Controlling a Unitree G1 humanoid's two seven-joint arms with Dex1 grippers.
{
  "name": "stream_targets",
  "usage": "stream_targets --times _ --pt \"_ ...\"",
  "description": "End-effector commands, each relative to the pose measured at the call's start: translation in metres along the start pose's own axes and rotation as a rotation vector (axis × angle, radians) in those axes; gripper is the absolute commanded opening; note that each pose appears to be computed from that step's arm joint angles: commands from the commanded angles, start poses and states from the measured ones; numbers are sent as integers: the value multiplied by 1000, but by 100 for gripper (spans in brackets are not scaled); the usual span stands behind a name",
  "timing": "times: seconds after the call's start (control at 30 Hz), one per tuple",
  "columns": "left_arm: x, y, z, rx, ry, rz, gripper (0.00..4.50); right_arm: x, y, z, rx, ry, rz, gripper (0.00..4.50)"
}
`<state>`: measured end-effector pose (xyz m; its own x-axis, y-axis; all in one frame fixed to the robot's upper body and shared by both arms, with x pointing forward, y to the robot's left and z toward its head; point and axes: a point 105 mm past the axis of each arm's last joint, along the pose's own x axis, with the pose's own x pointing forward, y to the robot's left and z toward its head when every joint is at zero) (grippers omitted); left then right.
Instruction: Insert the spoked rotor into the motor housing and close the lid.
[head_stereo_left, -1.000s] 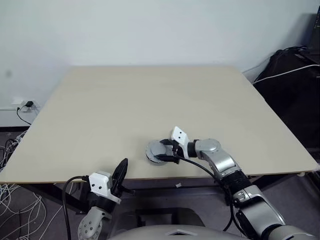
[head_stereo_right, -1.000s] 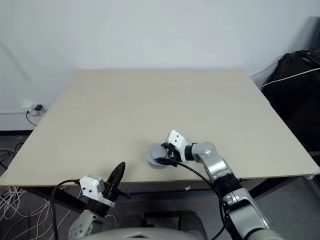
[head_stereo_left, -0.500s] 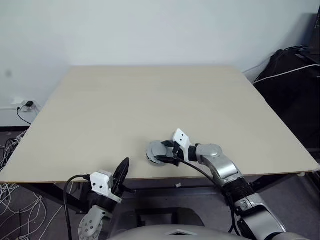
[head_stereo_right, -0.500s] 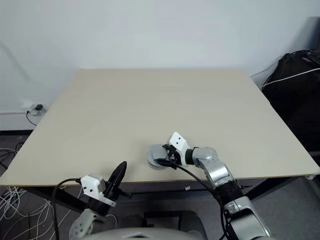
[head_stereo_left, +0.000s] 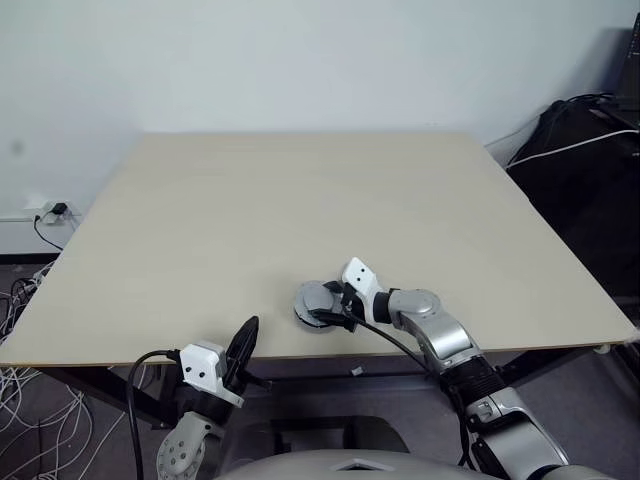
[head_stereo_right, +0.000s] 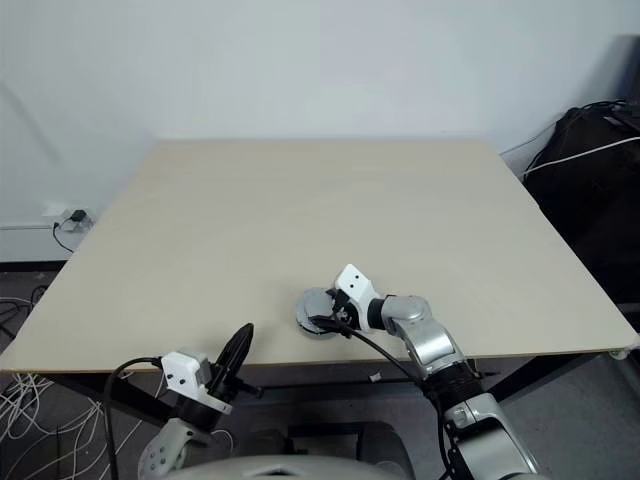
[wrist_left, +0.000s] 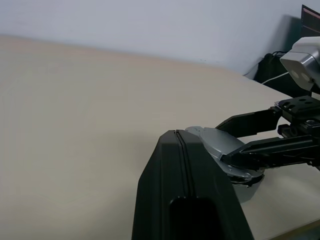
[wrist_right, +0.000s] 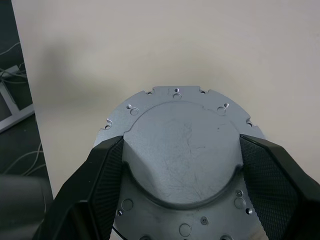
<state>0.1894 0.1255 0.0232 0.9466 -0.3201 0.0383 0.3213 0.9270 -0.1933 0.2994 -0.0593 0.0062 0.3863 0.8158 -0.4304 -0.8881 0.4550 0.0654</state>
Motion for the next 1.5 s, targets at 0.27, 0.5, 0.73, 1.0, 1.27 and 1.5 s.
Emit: stream_targets --times 0.27,0.5,0.73,1.0,1.27,1.5 --pt "3 -1 8 5 -38 -10 0 -6 -7 7 -50 14 9 321" --pt "0 1 3 3 -32 -4 0 -4 -7 7 -50 18 4 321" --pt "-2 6 -4 5 -27 1 0 -3 -7 2 -62 50 7 321" --pt "-5 9 -9 4 -26 4 0 -4 -9 -3 -74 88 5 321" --pt "-5 11 -11 7 -27 6 0 -6 -11 -6 -77 114 6 321" --pt "-5 10 -11 9 -29 6 0 -7 -11 -9 -84 135 17 321"
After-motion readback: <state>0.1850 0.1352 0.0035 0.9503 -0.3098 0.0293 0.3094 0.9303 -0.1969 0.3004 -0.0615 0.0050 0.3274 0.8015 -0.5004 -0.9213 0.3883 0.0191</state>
